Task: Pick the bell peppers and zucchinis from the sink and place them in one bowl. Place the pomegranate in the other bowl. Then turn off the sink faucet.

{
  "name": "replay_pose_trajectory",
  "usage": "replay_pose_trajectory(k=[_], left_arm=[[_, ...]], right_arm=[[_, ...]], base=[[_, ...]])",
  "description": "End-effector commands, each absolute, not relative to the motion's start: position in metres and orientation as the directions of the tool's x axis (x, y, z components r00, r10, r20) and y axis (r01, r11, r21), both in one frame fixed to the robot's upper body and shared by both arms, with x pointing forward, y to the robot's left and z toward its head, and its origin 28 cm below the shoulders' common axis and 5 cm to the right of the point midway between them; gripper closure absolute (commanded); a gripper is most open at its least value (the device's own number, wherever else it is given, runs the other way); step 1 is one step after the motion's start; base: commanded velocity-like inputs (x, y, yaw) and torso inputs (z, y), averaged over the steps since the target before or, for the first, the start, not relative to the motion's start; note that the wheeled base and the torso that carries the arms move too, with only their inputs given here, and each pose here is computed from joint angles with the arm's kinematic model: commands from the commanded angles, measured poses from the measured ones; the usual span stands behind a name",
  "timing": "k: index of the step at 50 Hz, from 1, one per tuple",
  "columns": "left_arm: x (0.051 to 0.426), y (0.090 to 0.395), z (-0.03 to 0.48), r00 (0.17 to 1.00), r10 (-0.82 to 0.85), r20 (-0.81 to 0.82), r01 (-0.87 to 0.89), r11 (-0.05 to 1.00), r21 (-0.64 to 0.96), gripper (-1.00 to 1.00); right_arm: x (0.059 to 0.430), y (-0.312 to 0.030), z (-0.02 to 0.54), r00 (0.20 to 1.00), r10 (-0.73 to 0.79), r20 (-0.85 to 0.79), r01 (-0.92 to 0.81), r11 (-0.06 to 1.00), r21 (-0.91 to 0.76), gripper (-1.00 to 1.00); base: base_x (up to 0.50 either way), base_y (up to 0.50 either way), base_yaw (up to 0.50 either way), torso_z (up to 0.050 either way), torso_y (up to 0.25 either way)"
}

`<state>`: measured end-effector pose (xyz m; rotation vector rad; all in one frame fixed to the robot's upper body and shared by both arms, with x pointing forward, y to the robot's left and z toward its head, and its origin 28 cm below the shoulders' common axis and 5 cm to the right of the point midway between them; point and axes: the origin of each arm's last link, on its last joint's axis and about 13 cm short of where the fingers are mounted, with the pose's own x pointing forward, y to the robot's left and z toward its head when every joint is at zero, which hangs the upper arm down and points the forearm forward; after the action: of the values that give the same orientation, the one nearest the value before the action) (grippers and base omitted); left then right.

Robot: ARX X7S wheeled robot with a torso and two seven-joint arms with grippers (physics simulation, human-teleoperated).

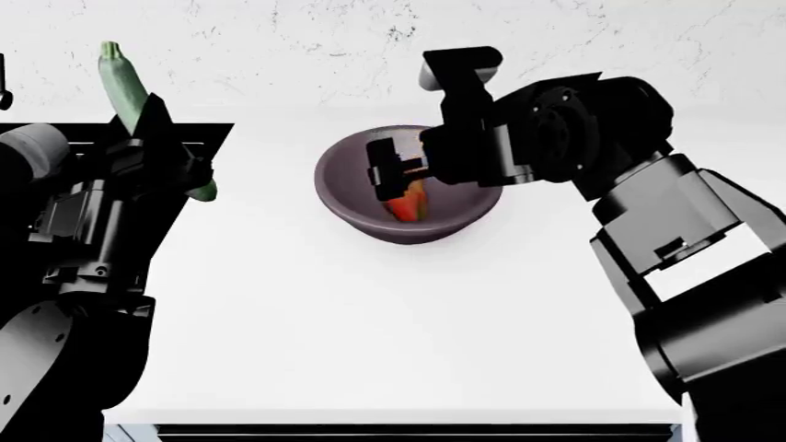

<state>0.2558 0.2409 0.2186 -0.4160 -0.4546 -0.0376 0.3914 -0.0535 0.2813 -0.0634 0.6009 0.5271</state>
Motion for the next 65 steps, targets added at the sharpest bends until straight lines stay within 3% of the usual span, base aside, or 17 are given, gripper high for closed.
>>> replay_pose_trajectory(k=[1,19,29,38,50,65], left_arm=[[0.255,0.241,0.221,0.896,0.058,0.441,0.131,0.912,-0.387,1.0],[0.257,0.24,0.219,0.9,0.057,0.432,0.128,0.913,-0.388,1.0],[0.262,0.238,0.218,0.917,0.052,0.395,0.108,0.922,-0.372,1.0],[0.271,0.234,0.238,0.924,0.034,0.382,0.094,0.945,-0.313,1.0],[0.287,0.218,0.288,0.932,-0.08,0.354,0.173,0.955,-0.239,1.0],[0.328,0.178,0.307,0.948,-0.298,0.113,0.308,0.948,-0.084,1.0]], right_arm=[[0.39,-0.053,0.283,0.696,0.461,-0.55,-0.503,0.86,0.085,-1.0],[0.386,-0.058,0.288,0.726,0.463,-0.509,-0.493,0.866,0.084,-1.0],[0.36,-0.072,0.309,0.854,0.415,-0.314,-0.432,0.902,0.015,-1.0],[0.303,-0.09,0.3,0.907,0.413,-0.088,-0.414,0.91,-0.001,-1.0],[0.243,-0.106,0.248,0.893,0.43,0.137,-0.438,0.898,0.04,-1.0],[0.219,-0.115,0.234,0.876,0.407,0.259,-0.429,0.903,0.032,-1.0]], base=[[0.0,0.0,0.0,0.0,0.0],[0.0,0.0,0.0,0.0,0.001],[0.0,0.0,0.0,0.0,0.0],[0.0,0.0,0.0,0.0,0.0],[0.0,0.0,0.0,0.0,0.0],[0.0,0.0,0.0,0.0,0.0]])
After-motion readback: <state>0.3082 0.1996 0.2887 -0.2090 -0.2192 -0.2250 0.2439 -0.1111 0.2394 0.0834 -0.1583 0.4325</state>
